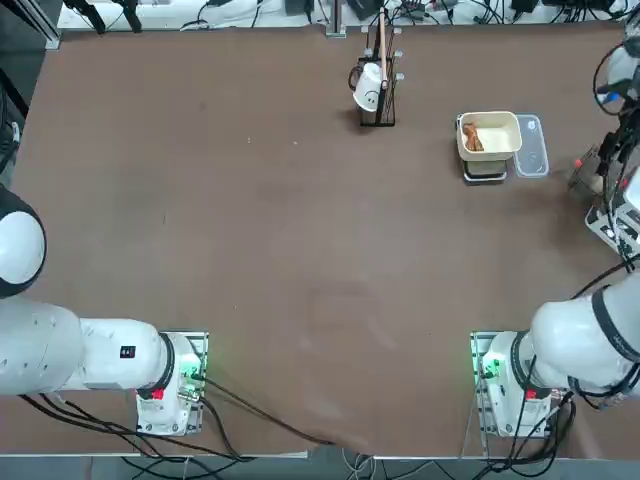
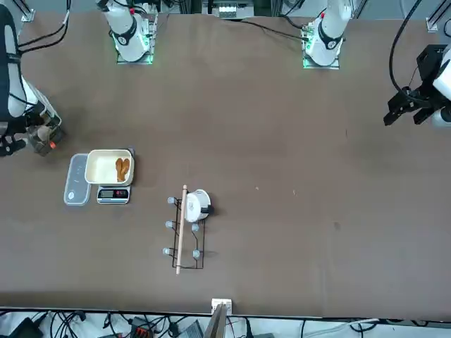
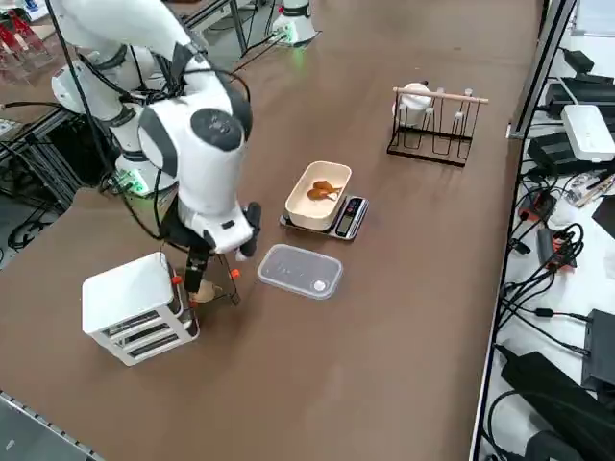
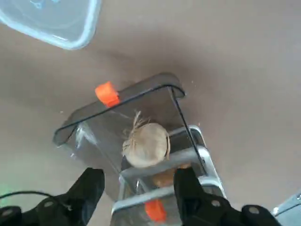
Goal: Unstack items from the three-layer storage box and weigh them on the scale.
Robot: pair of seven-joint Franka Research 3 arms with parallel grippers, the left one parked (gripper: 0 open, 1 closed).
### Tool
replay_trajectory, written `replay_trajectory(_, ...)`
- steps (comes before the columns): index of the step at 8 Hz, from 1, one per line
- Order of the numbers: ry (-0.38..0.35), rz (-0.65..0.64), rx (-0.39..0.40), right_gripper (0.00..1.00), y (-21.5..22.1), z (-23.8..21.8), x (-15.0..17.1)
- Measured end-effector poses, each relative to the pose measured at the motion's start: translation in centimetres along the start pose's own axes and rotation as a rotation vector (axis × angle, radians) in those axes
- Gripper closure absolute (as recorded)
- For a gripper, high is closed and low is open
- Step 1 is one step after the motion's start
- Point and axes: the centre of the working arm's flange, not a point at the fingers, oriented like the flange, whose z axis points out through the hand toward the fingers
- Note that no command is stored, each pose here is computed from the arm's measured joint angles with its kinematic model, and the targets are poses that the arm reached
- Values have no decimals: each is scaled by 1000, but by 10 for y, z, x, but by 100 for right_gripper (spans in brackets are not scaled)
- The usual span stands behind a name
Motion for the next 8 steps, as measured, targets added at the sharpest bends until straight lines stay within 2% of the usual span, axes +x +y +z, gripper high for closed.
replay_trajectory(8, 51, 16, -19, 7, 2, 51, -4)
